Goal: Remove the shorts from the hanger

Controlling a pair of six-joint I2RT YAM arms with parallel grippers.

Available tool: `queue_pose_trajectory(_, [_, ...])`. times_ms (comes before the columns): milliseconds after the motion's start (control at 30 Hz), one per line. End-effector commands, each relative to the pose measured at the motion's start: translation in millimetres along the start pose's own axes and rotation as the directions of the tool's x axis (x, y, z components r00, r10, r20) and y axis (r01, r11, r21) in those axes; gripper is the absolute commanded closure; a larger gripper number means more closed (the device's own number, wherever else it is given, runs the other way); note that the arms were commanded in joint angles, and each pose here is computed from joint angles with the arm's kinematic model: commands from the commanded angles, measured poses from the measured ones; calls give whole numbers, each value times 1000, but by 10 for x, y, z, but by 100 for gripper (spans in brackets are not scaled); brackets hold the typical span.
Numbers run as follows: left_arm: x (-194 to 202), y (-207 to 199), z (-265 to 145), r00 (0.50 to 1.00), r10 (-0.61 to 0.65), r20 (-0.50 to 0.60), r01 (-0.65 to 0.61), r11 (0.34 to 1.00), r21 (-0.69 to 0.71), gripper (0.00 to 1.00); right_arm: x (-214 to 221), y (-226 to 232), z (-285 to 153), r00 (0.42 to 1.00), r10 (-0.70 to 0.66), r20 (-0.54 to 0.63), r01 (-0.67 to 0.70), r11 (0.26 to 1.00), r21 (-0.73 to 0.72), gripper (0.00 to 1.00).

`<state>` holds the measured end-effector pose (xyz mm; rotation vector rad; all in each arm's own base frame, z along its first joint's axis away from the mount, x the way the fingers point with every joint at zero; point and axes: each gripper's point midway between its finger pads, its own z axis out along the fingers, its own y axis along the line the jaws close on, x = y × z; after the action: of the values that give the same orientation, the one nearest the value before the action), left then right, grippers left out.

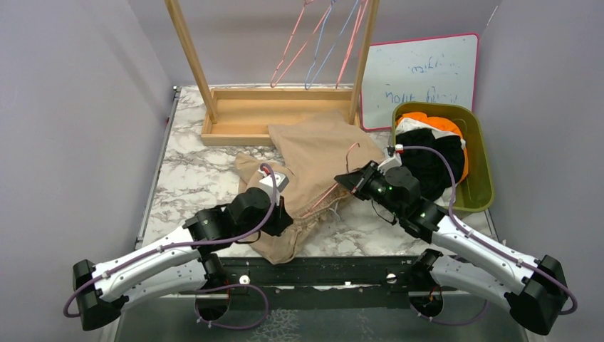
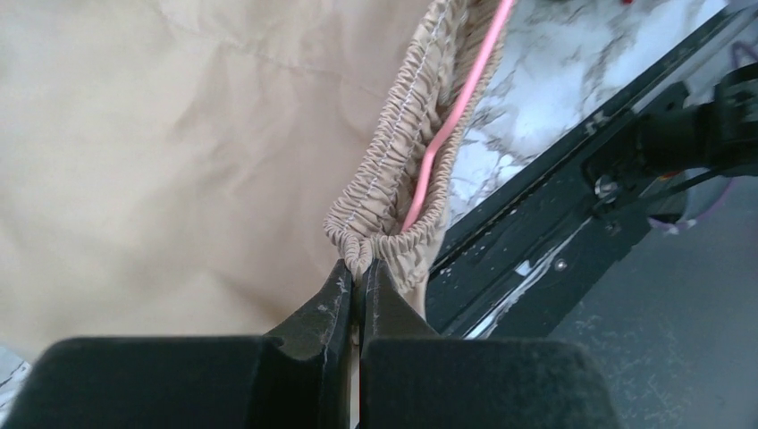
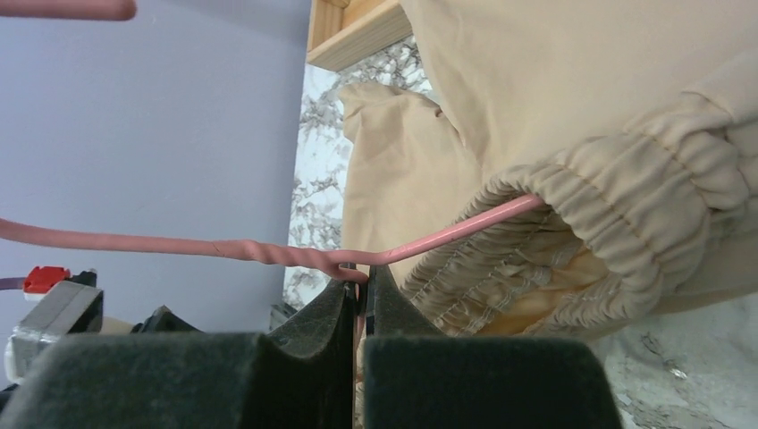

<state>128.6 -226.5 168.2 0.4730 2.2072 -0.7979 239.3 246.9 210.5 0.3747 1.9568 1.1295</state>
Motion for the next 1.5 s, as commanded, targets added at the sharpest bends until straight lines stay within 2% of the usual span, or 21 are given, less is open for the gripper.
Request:
queue_pose_trajectory(0, [260,121,106,992,22,-122,-28,998,-52,100,-323,212,-44,994,23,111,-21,1000,-17,99])
queue_pose_trajectory(100, [190,188,115,996,-4,-86,-4,995,-101,100,-409,274,-64,991,19,136,-17,1000,-18,99])
queue_pose_trajectory(267, [226,165,63,997,-11,-71,7,998,-66,100,-451,289,-62,989,25,149,-24,1000,-11,99])
queue_pose_trajectory(467, [437,-259,42,979,42,-200,-5,984,180,100,-516,286,17,979,77,190,-77,997,-9,99])
queue_pose_trajectory(567, [455,-439,-22,976,58,-212,4,960,281,100,-504,278,102,981,69,180,-73,997,15,99])
queue_pose_trajectory(667, [425,-497,-71,977,63,-203,4,950,311,100,-404,275,187,988,75,137,-77,997,8,99])
queue_pose_trajectory(767, [475,-454,-55,973,49,-225,18,958,287,100,-395,290,187,987,90,135,-91,996,-5,99])
queue_pose_trajectory(867, [529,-262,46,969,1,-247,40,986,164,100,-458,370,134,986,79,148,-76,997,-23,99])
queue_pose_trajectory(1000, [556,-125,149,967,-11,-253,33,996,80,100,-542,451,59,985,50,164,-46,999,-26,99])
queue_pose_trajectory(1267, [300,77,255,989,-18,-148,8,998,-67,100,-314,373,59,996,57,67,-55,998,-27,99])
queue_pose_trajectory(1400, [-6,222,239,1000,-22,-20,18,985,-173,100,-95,286,81,999,37,-24,-38,999,-26,99])
queue_pose_trajectory(1433, [-103,246,222,1000,-18,17,21,980,-197,98,-27,272,87,998,27,-55,-29,999,-32,99])
queue_pose_trajectory(1467, [-197,268,205,999,-10,51,21,976,-216,90,35,252,95,997,15,-82,-18,999,-35,99])
